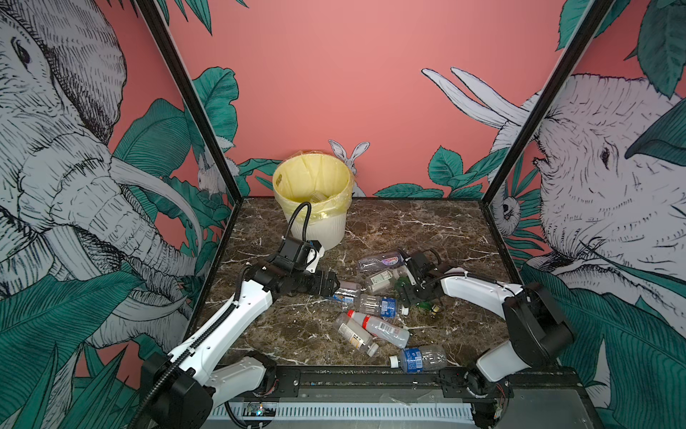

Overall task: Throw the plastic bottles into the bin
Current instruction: 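Lower the right gripper onto the crumpled green bottle with yellow cap, then close the right gripper on the green bottle's body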

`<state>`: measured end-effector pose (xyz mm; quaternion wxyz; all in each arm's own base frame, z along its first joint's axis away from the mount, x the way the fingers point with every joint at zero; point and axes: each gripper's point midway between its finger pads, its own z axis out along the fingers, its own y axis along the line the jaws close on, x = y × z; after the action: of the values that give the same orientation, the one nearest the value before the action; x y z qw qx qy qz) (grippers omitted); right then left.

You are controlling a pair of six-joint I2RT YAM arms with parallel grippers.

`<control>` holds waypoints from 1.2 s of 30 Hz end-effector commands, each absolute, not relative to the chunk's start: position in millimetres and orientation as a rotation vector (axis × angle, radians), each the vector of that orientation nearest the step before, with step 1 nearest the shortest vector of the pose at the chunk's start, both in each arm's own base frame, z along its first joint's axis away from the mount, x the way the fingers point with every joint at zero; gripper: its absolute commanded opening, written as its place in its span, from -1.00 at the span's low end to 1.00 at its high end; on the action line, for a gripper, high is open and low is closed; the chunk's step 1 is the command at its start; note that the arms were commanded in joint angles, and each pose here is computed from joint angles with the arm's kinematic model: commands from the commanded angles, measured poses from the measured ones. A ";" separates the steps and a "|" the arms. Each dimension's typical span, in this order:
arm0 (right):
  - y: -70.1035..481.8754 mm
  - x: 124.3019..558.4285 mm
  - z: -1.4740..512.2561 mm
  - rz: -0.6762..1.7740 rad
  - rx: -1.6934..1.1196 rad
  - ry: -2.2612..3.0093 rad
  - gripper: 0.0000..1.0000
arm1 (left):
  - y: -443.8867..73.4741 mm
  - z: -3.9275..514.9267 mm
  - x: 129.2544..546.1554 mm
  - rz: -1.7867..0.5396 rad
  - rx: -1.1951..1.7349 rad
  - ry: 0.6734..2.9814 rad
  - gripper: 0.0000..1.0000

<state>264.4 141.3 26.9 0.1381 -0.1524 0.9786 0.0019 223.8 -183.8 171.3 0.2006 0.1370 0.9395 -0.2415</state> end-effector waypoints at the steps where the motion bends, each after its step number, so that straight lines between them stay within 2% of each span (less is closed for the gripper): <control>1: 139.6 268.2 34.1 0.040 -0.358 2.794 0.79 | -182.5 167.9 222.4 -0.664 0.387 2.631 0.99; 8: 136.4 267.6 36.9 0.051 -0.328 2.782 0.67 | -182.3 165.9 222.7 -0.661 0.382 2.637 0.99; 19: 130.9 266.6 46.7 0.076 -0.261 2.745 0.31 | -182.6 166.1 223.3 -0.664 0.376 2.633 0.99; 36: 125.1 267.4 64.7 0.150 -0.140 2.678 0.19 | -186.8 178.0 230.5 -0.686 0.351 2.604 0.99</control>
<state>262.7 125.7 52.7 0.2086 -0.0633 0.9748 0.0478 226.3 -184.5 169.8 0.1996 0.1307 0.9408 -0.2409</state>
